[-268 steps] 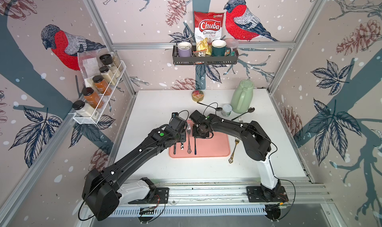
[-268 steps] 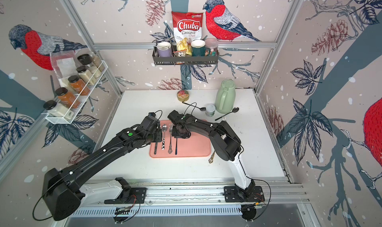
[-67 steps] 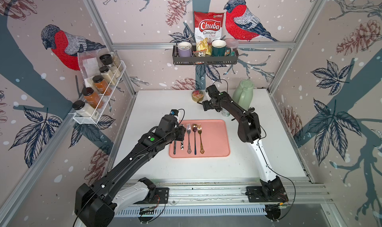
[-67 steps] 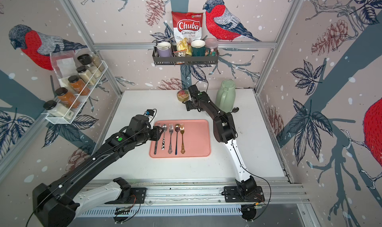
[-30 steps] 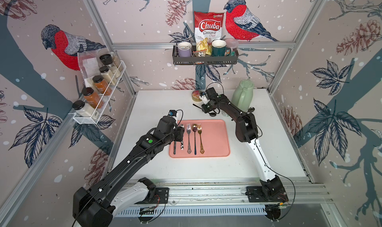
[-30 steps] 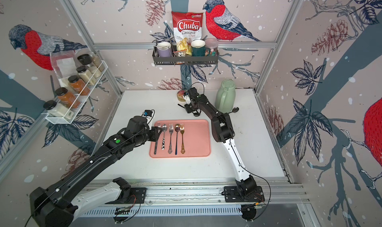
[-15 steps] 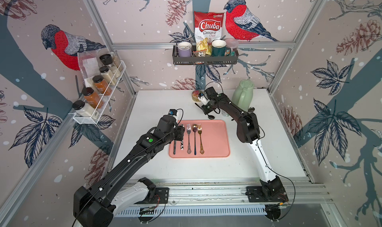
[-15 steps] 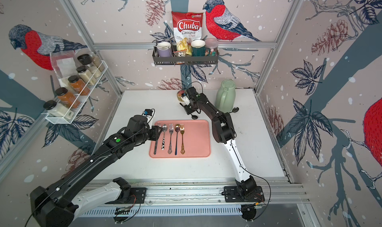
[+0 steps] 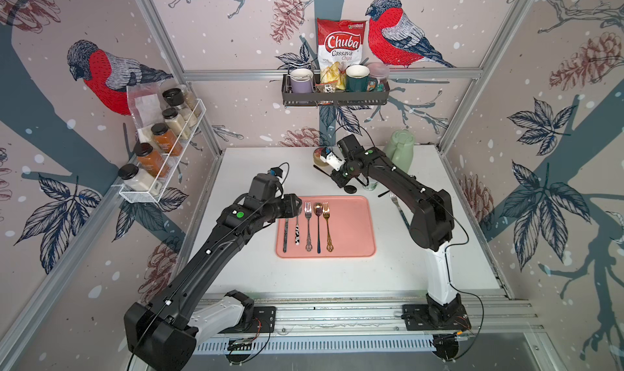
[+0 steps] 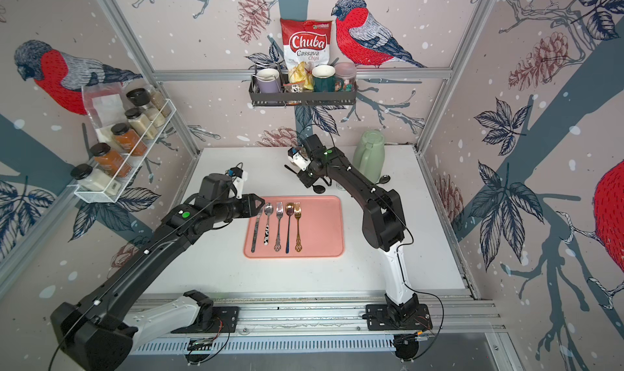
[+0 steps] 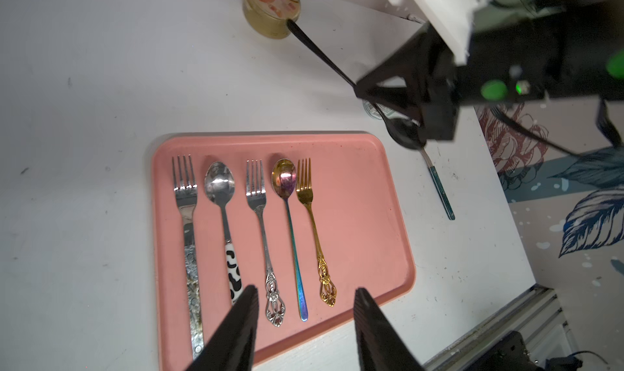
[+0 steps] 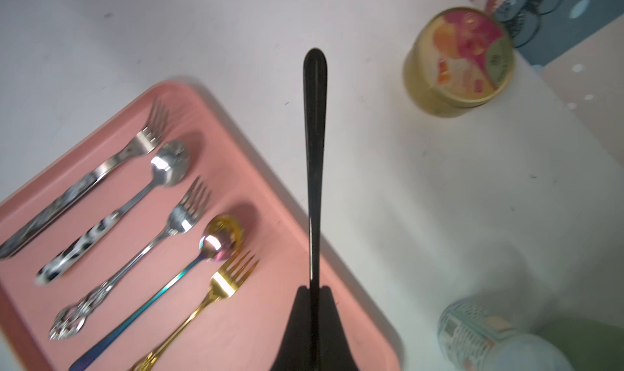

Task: Set the spoon and fork side by side
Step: Pick up the spoon from the center of the board, then place the spoon on the tray, then adjust the spoon on the tray, then pick up the fork at the center of the board.

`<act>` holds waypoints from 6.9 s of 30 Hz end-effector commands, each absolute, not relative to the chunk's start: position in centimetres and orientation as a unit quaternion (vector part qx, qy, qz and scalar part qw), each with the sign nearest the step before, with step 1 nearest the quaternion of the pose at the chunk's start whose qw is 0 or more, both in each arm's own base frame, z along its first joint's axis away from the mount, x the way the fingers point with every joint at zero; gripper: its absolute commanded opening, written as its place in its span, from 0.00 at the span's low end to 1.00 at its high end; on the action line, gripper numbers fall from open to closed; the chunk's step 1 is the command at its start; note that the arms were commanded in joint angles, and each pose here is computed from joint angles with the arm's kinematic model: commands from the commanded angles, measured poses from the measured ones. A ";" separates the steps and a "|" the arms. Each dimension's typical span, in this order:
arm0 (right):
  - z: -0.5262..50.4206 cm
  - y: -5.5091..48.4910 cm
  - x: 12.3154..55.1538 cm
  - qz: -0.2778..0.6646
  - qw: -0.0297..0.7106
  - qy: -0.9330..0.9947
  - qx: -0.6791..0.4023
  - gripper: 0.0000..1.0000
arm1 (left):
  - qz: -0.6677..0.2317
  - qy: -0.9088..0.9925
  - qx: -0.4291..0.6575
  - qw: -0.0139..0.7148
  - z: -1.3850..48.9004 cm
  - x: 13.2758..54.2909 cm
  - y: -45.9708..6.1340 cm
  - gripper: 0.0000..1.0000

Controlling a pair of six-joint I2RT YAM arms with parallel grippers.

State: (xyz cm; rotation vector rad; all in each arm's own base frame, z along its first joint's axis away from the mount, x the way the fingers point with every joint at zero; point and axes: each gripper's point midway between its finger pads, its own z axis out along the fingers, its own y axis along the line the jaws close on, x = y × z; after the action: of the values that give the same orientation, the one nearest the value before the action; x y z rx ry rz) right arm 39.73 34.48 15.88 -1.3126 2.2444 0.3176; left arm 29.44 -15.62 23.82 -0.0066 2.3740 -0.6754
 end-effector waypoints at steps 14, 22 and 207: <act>18.0 35.3 19.6 -0.008 0.457 0.507 -0.731 0.00 | -0.526 0.847 0.029 0.069 23.7 23.4 -20.7 0.43; 18.3 34.3 16.7 -0.014 0.470 0.454 -0.757 0.00 | -0.528 0.844 0.094 0.007 20.8 20.1 -24.7 0.46; 4.3 2.5 31.2 -0.024 0.169 0.984 0.051 0.57 | -0.242 0.838 -0.018 0.489 22.8 22.2 -18.7 0.21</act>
State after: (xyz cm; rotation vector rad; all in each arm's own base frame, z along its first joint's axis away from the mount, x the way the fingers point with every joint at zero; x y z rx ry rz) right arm 30.04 2.22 4.85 0.2073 2.8076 -0.1205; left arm 21.87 -18.14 21.70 -0.0349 2.0712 -0.5514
